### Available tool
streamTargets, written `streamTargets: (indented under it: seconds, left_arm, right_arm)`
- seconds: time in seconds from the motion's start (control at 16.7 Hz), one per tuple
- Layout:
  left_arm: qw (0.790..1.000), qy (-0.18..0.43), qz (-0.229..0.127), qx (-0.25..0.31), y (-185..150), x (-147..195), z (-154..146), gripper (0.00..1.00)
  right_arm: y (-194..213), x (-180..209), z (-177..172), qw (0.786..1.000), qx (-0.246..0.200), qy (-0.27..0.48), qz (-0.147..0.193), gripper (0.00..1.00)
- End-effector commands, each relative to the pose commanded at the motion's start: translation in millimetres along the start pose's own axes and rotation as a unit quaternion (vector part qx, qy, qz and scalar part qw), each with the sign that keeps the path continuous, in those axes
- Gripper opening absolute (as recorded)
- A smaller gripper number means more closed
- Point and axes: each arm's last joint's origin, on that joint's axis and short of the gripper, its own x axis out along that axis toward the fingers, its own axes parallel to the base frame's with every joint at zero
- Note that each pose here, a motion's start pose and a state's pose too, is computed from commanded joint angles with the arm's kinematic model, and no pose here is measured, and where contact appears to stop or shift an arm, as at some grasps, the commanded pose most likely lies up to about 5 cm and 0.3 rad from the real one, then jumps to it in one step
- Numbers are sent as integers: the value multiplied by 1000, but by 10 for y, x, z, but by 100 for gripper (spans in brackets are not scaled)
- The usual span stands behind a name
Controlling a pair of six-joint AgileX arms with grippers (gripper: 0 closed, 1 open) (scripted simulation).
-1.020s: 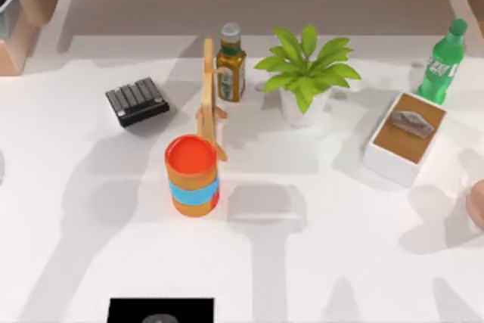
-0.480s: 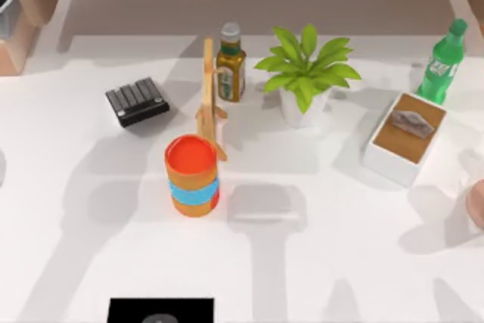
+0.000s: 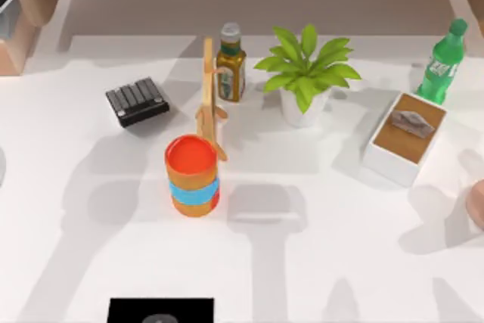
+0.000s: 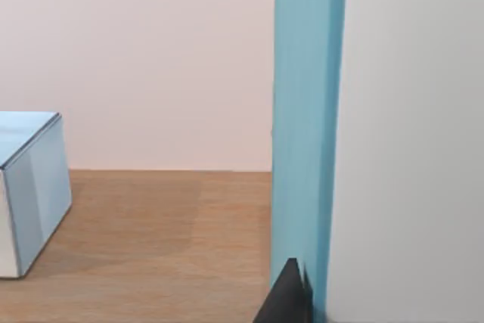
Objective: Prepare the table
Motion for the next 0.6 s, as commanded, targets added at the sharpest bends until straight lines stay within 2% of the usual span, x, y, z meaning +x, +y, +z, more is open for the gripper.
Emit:
streamTargets:
  seconds: [0.36,0.6]
  left_arm:
    - [1000,0,-2,0,-17,-20,8,0]
    - [1000,2,0,2,-13,-234,86,0]
  right_arm:
    - [0,0,0,1000,0,0,0,100]
    - [0,0,0,1000,0,0,0,100]
